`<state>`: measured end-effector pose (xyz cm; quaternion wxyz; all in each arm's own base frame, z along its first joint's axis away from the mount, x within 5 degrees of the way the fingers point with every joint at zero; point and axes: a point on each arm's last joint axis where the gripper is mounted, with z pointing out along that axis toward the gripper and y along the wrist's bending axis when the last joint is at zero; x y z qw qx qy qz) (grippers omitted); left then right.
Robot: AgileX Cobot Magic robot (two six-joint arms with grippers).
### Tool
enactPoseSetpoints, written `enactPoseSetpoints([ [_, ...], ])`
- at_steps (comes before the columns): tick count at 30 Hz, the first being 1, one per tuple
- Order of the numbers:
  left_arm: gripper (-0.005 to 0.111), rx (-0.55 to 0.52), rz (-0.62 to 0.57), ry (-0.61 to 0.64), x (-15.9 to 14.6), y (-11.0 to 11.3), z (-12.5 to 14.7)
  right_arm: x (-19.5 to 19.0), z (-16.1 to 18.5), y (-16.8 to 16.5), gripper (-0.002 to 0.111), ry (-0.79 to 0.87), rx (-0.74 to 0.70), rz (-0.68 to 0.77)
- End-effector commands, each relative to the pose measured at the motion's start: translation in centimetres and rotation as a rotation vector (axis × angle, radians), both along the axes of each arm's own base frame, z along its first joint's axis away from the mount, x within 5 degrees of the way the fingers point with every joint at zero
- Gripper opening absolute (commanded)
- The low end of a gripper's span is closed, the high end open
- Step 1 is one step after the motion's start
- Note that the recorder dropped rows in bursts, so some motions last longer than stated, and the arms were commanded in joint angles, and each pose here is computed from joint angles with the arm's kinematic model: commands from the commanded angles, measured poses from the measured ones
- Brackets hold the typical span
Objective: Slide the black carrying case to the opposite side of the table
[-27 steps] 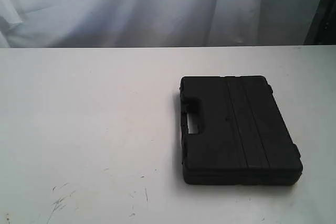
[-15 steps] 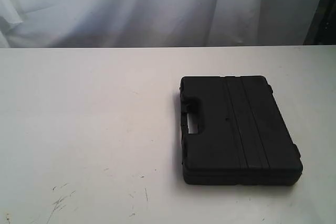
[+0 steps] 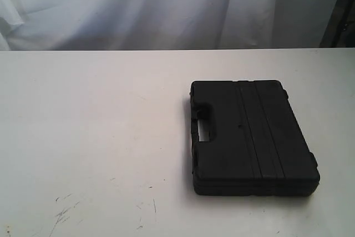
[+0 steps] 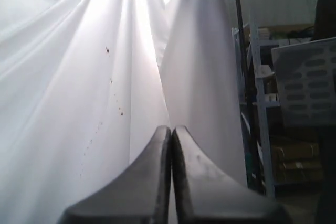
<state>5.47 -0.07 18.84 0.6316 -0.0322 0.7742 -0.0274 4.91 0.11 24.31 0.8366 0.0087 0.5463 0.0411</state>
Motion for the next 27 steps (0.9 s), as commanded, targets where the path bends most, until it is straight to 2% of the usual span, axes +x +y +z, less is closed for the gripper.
enactPoseSetpoints([
  [1,0.000,0.003,0.002,-0.005,0.0,0.0,-0.1,-0.6,1.0,0.0,0.000,-0.139,-0.013,-0.015],
  [4,0.000,0.003,0.002,-0.005,0.0,0.0,-0.1,-1.2,1.8,-0.1,0.000,-0.247,0.005,-0.017],
  [6,0.000,0.003,0.002,-0.005,0.0,0.0,-0.1,-1.2,1.9,-0.2,0.000,-0.249,0.046,-0.005],
  [13,0.000,0.003,0.002,-0.005,0.0,0.0,-0.1,-2.6,7.7,-0.3,0.000,-0.261,0.068,0.013],
  [21,0.000,0.003,0.002,-0.005,0.0,0.0,-0.1,0.5,13.3,0.1,0.000,0.024,0.053,0.026],
  [24,0.000,0.003,0.002,-0.005,0.0,0.0,-0.1,3.1,13.6,0.3,0.000,0.198,0.045,0.030],
  [27,0.000,0.003,0.002,-0.005,0.0,0.0,-0.1,6.1,12.5,0.5,0.000,0.404,0.037,0.032],
])
